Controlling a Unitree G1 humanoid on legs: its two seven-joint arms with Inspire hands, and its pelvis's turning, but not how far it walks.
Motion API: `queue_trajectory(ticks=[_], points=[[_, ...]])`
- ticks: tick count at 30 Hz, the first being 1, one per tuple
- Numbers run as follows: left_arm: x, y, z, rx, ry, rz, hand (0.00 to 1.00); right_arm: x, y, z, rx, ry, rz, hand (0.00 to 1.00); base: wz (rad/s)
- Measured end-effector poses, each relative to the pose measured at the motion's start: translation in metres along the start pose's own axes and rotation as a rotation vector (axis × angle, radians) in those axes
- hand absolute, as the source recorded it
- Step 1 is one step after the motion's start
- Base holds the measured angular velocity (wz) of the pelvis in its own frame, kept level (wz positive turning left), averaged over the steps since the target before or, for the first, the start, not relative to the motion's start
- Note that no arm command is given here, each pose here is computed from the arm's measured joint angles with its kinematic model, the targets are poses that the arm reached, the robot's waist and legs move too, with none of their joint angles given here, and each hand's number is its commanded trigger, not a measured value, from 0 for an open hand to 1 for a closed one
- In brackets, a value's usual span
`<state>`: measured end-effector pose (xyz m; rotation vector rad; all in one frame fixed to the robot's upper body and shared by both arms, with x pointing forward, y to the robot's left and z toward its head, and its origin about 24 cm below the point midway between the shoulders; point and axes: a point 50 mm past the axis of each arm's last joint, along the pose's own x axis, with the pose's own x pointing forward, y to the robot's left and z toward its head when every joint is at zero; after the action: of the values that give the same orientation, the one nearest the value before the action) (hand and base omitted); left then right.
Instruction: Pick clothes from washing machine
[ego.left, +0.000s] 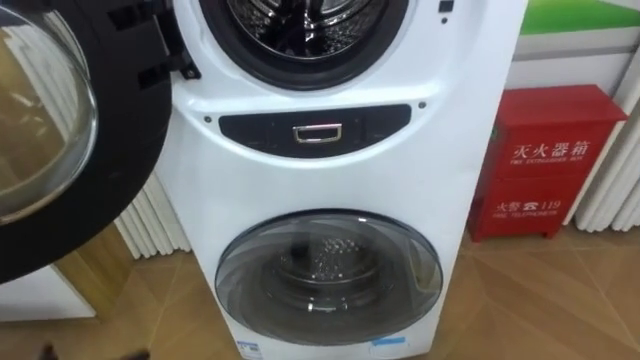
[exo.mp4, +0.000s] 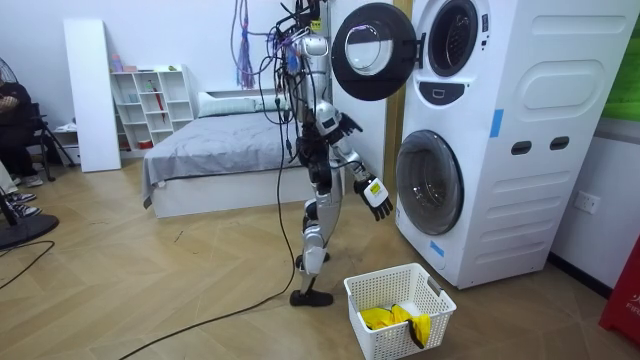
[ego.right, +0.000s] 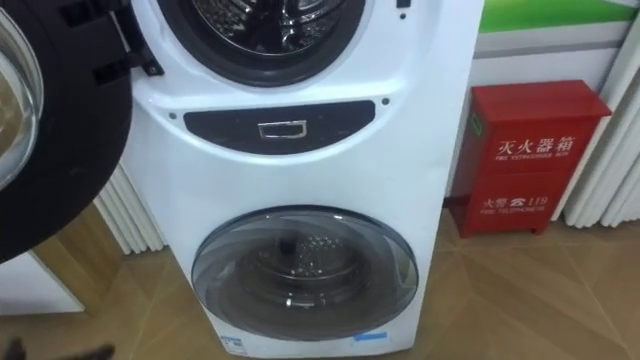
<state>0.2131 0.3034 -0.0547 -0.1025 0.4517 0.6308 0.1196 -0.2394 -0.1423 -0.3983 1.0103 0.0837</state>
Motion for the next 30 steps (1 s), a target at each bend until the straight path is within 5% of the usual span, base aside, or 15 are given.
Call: queue_trajectory(ticks=[4, 30], points=[[-0.002, -0.019, 0.045, -0.054, -0.177, -0.073, 0.00, -0.001, 0.000, 0.001, -0.009, -0.011, 0.004, 0.00, 0.00], [-0.025, -0.060, 0.088, 0.050, -0.211, -0.169, 0.00, -0.007, 0.007, -0.008, -0.045, -0.006, 0.029, 0.00, 0.10]])
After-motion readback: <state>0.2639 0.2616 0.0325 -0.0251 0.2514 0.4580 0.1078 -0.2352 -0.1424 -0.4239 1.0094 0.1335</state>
